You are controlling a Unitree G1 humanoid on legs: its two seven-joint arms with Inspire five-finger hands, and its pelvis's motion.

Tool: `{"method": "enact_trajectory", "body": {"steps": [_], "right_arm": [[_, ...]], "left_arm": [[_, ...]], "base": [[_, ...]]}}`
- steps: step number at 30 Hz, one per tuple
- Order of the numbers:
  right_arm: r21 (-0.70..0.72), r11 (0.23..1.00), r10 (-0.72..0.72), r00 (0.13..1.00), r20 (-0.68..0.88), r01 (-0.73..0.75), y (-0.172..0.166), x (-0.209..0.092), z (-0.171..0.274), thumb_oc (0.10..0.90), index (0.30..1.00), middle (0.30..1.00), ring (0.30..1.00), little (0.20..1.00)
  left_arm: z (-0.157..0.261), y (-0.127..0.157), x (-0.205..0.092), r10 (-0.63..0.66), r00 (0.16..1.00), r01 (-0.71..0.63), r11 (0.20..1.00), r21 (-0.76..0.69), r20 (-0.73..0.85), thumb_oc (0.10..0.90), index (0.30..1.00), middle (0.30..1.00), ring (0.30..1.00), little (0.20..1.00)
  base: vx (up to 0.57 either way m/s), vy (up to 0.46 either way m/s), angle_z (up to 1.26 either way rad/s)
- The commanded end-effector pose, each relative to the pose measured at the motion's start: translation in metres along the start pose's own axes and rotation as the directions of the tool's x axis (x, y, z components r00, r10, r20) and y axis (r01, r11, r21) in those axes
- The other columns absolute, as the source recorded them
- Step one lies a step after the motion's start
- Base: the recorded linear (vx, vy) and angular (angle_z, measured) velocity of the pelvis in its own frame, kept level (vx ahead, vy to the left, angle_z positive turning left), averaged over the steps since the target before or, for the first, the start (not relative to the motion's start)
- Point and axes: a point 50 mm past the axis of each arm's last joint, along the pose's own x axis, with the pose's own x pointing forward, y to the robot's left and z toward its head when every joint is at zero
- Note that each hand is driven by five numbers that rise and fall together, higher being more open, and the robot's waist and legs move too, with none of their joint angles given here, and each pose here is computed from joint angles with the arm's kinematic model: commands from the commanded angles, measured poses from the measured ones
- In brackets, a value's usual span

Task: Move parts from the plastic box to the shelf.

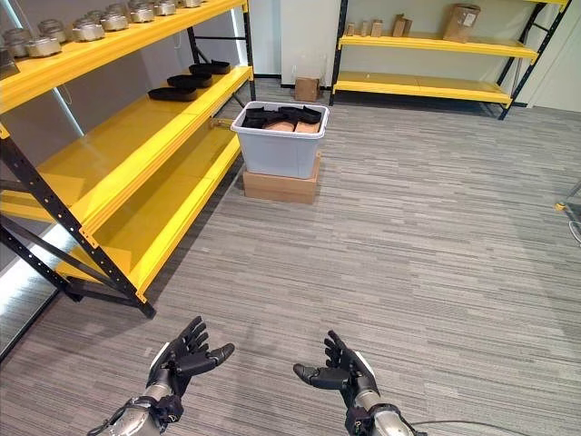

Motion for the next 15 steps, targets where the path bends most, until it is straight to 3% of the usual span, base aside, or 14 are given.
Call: {"method": "enact_trajectory", "body": {"steps": [1,15], "right_arm": [[-0.025,0.996,0.094,0.977,0.19,-0.09,0.014,0.0162,0.0451,0.9,1.0,1.0,1.0,1.0],[-0.031,0.995,0.098,0.978,0.185,-0.094,0.0145,0.0163,0.0451,0.9,1.0,1.0,1.0,1.0]], "left_arm": [[0.0454,-0.0003,0.0117,-0.051,0.978,0.043,0.998,0.04,0.201,0.9,1.0,1.0,1.0,1.0],[0.0477,-0.0018,0.0125,-0.063,0.977,0.053,0.997,0.056,0.202,0.9,1.0,1.0,1.0,1.0]], "base": [[0.0,0.0,0.0],[0.0,0.0,0.0]]}}
